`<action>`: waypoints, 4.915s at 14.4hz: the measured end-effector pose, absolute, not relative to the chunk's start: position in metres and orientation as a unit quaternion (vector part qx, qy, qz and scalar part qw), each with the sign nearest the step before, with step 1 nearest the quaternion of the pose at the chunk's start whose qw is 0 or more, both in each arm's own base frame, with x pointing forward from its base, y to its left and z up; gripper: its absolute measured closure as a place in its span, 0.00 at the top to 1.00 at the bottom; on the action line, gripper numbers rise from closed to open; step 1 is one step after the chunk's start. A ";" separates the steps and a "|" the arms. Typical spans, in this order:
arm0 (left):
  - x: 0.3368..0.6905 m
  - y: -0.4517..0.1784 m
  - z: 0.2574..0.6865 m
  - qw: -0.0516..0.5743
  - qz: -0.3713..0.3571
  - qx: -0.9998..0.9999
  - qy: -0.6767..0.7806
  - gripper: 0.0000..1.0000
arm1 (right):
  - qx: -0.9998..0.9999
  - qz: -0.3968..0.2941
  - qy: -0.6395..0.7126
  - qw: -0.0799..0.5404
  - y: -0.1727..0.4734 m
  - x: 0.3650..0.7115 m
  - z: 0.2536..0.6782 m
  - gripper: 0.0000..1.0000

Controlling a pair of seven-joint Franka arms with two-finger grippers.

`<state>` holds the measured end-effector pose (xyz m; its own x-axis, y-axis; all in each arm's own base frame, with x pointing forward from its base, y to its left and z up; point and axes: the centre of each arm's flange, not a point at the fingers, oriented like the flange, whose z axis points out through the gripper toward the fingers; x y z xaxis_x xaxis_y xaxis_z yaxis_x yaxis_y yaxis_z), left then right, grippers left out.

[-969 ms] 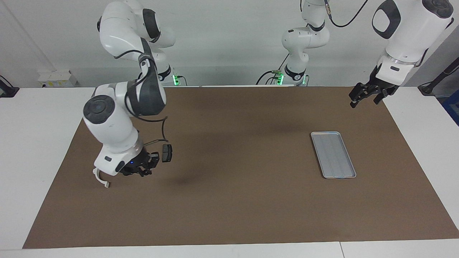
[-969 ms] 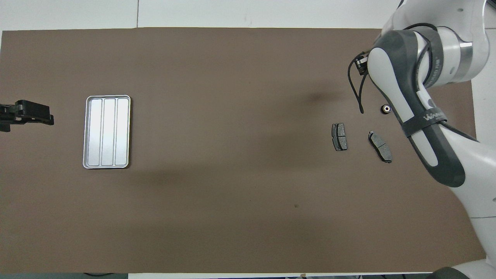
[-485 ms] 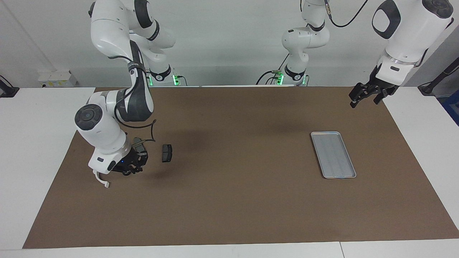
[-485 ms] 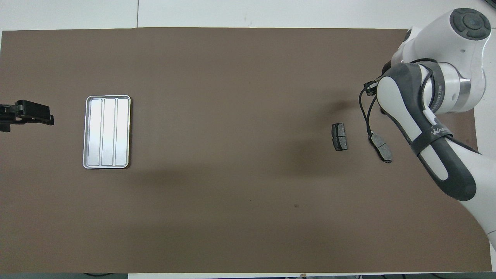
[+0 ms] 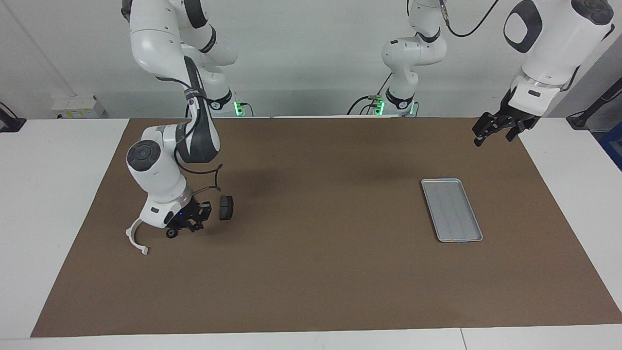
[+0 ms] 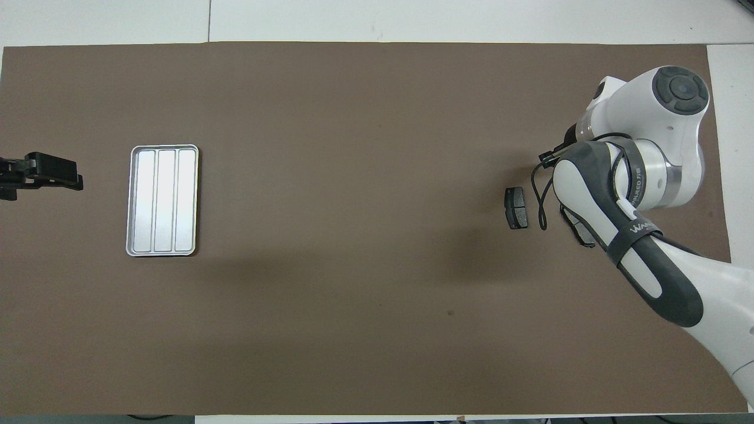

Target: Place bearing gear from tray to pile

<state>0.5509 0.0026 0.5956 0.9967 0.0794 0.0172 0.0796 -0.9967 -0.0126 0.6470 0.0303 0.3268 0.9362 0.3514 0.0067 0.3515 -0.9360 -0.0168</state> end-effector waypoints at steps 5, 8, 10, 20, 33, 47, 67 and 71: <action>0.551 0.002 0.596 0.007 -0.008 -0.999 -0.039 1.00 | -0.984 -0.006 -0.176 0.008 0.027 0.639 0.311 0.24; 0.551 0.002 0.596 0.007 -0.008 -0.999 -0.039 1.00 | -0.985 -0.001 -0.175 0.008 0.025 0.635 0.304 0.24; 0.551 0.002 0.596 0.007 -0.008 -0.999 -0.039 1.00 | -0.985 0.004 -0.175 0.009 0.025 0.632 0.300 0.24; 0.551 0.002 0.596 0.007 -0.008 -0.999 -0.039 1.00 | -0.984 -0.011 -0.175 0.007 0.025 0.628 0.290 0.24; 0.551 0.000 0.596 0.007 -0.008 -0.999 -0.037 1.00 | -0.987 -0.039 -0.157 0.002 0.015 0.651 0.336 1.00; 0.551 -0.006 0.595 0.007 -0.008 -0.999 -0.032 1.00 | -0.998 0.013 -0.068 -0.010 -0.001 0.576 0.530 1.00; 0.551 -0.008 0.595 0.007 -0.008 -0.999 -0.030 1.00 | -0.999 -0.039 -0.004 0.006 0.007 0.553 0.621 1.00; 0.551 -0.010 0.595 0.007 -0.008 -1.000 -0.029 1.00 | -1.000 0.012 -0.002 0.005 0.005 0.541 0.618 1.00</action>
